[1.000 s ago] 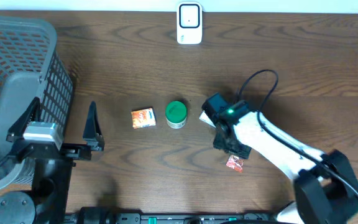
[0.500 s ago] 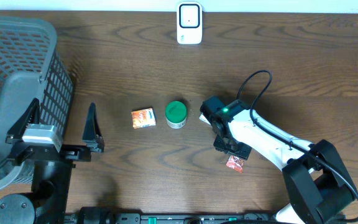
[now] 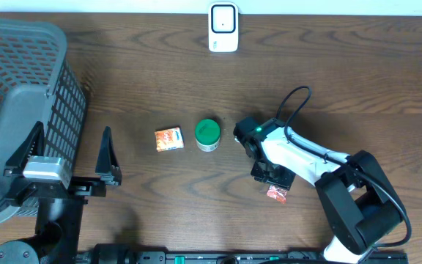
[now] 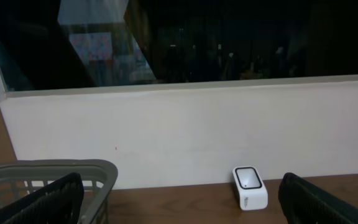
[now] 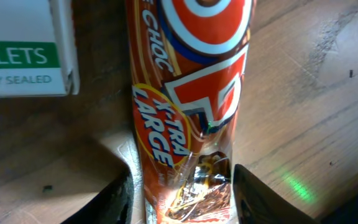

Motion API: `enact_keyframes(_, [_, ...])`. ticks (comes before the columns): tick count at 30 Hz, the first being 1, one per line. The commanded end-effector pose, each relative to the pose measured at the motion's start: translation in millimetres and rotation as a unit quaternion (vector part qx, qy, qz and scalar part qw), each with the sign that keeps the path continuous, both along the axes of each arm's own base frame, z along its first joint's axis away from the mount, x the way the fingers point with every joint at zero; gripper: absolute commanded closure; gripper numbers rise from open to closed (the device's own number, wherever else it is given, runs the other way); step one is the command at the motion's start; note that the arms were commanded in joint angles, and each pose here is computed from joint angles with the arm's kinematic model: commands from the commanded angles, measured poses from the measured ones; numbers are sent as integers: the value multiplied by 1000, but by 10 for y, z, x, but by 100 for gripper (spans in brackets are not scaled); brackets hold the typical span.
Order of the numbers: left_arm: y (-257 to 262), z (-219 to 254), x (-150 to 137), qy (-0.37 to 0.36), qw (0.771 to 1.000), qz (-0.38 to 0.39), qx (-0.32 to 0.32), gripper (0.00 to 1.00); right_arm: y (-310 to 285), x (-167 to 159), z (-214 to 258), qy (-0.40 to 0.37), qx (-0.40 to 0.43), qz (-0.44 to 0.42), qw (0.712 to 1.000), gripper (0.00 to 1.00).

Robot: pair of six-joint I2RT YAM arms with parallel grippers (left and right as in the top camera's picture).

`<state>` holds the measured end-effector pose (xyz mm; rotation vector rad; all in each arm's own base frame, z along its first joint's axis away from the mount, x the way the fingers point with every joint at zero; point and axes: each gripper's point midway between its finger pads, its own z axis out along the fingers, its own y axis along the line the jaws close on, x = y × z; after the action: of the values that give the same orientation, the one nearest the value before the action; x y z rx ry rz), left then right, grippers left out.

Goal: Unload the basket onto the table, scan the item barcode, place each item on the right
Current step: 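Lower the right gripper onto the Top bar and grasp it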

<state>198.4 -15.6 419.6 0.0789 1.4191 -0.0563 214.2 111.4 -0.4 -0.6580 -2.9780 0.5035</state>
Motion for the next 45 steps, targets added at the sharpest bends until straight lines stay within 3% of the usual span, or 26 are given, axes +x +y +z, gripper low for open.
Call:
enact_keyframes(1, [-12, 2, -22, -3, 1000, -5, -5, 1, -32, -94, -186, 26, -18, -4, 1000, 59])
enact_keyframes(3, [-12, 1, -22, -3, 1000, -5, -5, 1, -33, -104, -204, 29, -19, -4, 999, 65])
enact_keyframes(9, [-12, -10, -20, 0, 1000, -5, -5, 1, 23, -91, -227, 28, -4, -7, 1000, 98])
enact_keyframes(18, [-12, -64, -12, 11, 1000, -4, -5, 1, 157, -165, -208, 61, 43, 17, 997, 99])
enact_keyframes(27, [-10, -136, -4, 25, 1000, -4, -5, 1, 635, -170, 270, 66, 242, 107, 962, 99])
enact_keyframes(29, [-10, -137, -3, 26, 1000, -4, -5, 1, 793, -175, 545, 46, 312, 138, 939, 99])
enact_keyframes(35, [-10, -139, -3, 26, 1000, -4, -5, 1, 838, -338, 1165, 19, 422, 173, 890, 99])
enact_keyframes(38, [-10, -170, 0, 33, 999, -4, -4, 1, 973, -447, 1496, 4, 511, 227, 829, 99])
enact_keyframes(45, [-11, -180, 1, 35, 999, -4, -5, 1, 1169, -491, 1696, -25, 615, 340, 711, 99])
